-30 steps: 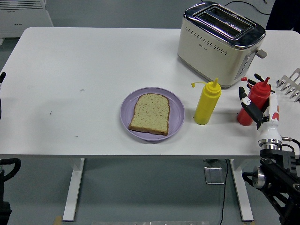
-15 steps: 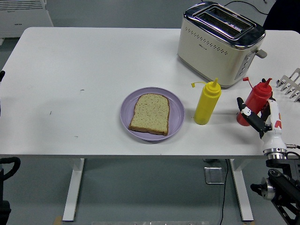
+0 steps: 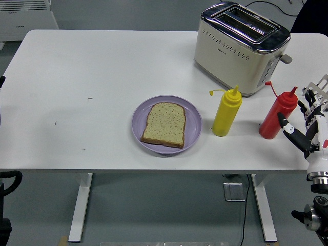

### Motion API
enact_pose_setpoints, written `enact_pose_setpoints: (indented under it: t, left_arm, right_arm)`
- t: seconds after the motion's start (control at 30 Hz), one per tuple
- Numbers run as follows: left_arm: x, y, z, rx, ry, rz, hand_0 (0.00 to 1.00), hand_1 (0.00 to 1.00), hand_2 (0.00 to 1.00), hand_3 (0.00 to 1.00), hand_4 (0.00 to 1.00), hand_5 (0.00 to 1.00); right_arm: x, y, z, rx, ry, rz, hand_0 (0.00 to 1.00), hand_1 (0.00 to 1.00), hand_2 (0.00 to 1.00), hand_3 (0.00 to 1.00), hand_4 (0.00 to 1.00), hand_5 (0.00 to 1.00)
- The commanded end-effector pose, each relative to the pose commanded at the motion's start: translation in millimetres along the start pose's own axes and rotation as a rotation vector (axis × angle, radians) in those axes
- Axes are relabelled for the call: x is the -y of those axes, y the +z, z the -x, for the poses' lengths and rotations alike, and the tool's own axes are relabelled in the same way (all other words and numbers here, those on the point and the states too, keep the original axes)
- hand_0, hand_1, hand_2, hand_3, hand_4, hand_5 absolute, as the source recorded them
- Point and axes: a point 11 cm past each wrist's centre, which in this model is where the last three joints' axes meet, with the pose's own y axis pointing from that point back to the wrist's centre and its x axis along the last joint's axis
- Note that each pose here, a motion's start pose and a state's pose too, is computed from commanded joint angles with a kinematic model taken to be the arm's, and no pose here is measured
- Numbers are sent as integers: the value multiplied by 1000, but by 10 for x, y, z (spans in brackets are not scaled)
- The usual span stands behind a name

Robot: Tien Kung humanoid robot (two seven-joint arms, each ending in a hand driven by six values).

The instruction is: Pick up the cup,pour liquid into bread,place the cup on the desk

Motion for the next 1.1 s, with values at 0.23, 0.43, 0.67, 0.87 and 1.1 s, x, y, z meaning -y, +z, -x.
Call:
enact_pose_setpoints:
  t: [0.23,0.43,0.67,0.87,1.1]
  left_arm:
    - [3,0,7,1,-2,0,720,743,758,681,666,998]
    - [3,5,6,3,-3,0,720,744,758,681,664,998]
    - [-6,-22,11,3,-5,-8,720,744,758,681,666,998]
    - [-12,-22,7,5,-4,-8,719,744,758,682,667,998]
    - [-22,-34,1,6,-3,-12,720,743,758,681,667,998]
  right_arm:
    - [-72,-200,-120,67,-9,-25,966,915,979,998,856,265]
    - [37,-475,-320,304,66,-50,896,841,885,925,827,339]
    - [291,-536,-601,620,106,7,840,778,813,831,715,500]
    - [402,-430,-709,875,140,104,830,772,796,813,668,628]
    - [452,-350,-708,962,141,162,830,772,794,809,650,696]
